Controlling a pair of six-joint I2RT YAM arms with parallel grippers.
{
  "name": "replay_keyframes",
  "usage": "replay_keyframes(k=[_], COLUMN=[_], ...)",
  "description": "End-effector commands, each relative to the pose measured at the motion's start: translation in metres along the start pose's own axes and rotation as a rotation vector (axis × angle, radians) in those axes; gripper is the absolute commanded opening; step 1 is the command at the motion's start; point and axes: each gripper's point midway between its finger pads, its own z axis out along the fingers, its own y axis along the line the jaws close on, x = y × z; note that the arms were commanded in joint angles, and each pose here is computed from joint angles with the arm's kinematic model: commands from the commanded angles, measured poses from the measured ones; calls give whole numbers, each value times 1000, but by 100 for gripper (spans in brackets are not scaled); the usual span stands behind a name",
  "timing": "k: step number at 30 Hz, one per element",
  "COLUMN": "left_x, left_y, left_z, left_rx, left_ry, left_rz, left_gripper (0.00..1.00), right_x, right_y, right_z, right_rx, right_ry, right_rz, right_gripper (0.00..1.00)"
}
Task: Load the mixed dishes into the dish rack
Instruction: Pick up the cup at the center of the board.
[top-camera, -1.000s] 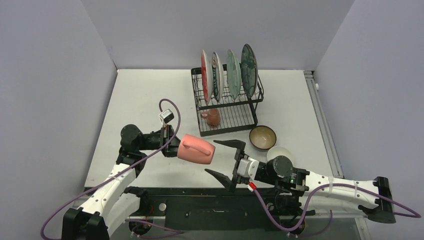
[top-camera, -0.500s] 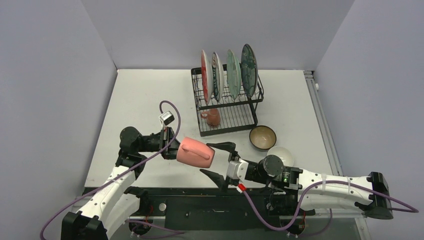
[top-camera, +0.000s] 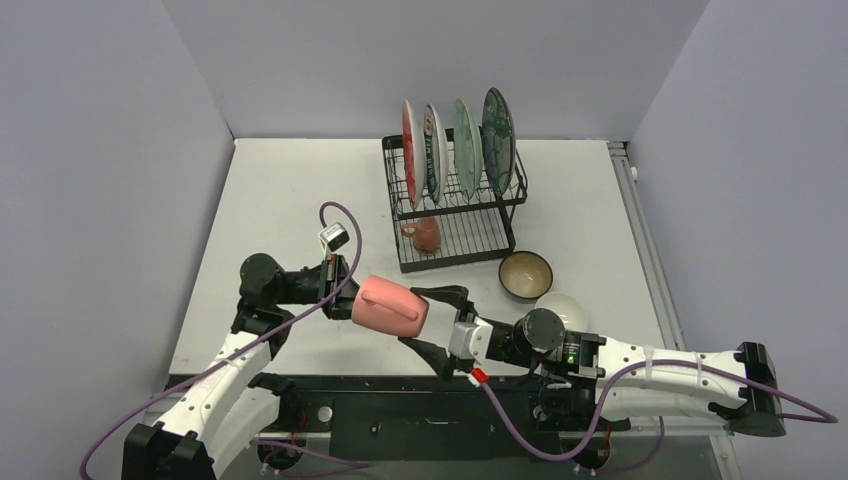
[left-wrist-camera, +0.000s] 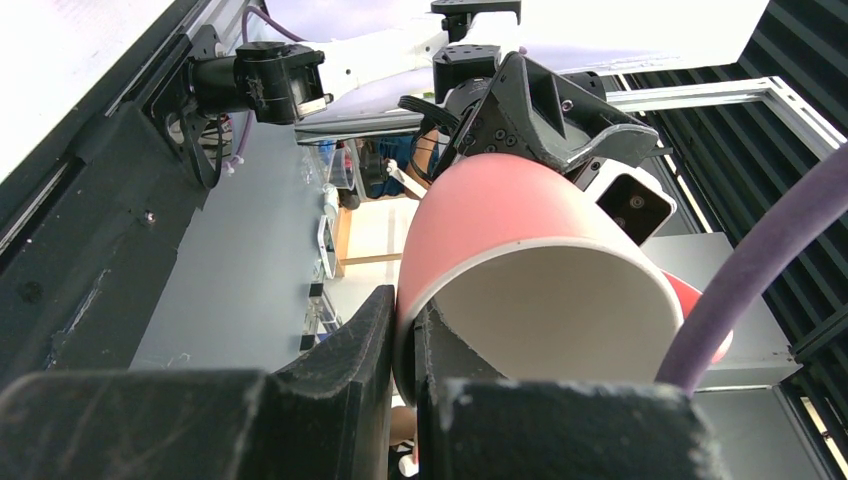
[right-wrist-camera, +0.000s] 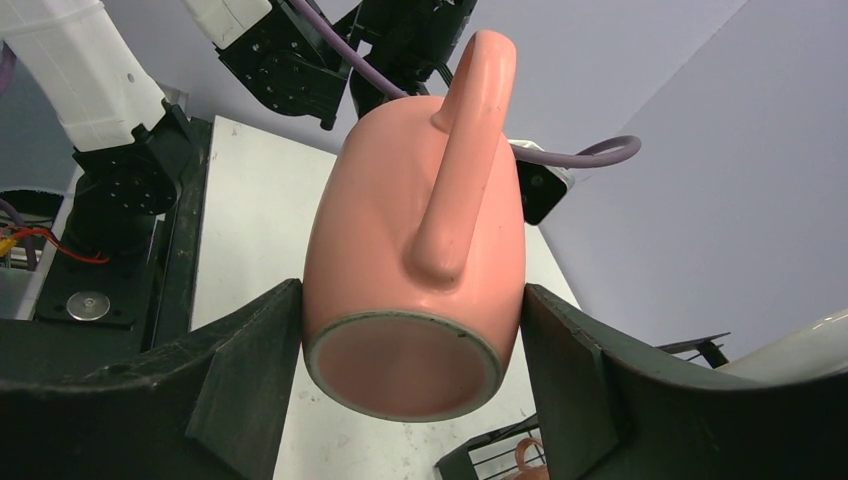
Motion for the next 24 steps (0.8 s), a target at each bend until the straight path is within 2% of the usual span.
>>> replay_keyframes(k=[1,4,8,10,18,24], left_x=[0,-1,-3,-3,-5,-5], left_y=[-13,-10,-9,-6,-1,4], left_z=[1,1,2,2,2,2], left_rx=[21,12,-12,-26,-43,-58], left_ry=[-7,-9,-13,-13,-16,-17], left_rz=[84,84,100,100,90,97], left_gripper=[0,4,24,28,39,43], right_x=[-16,-15,-16,-16,-18,-17], right_y=[-1,-3,-7,-9,-17,-23], right_z=[8,7,3,0,-8,-17], right_rx=[-17,-10,14,24,64,97], right_ry=[-26,-17,-22,-23,-19,-11], right_rz=[-11,-15,-17,-17,-11,-8], right_gripper=[18,0,0,0,0,0])
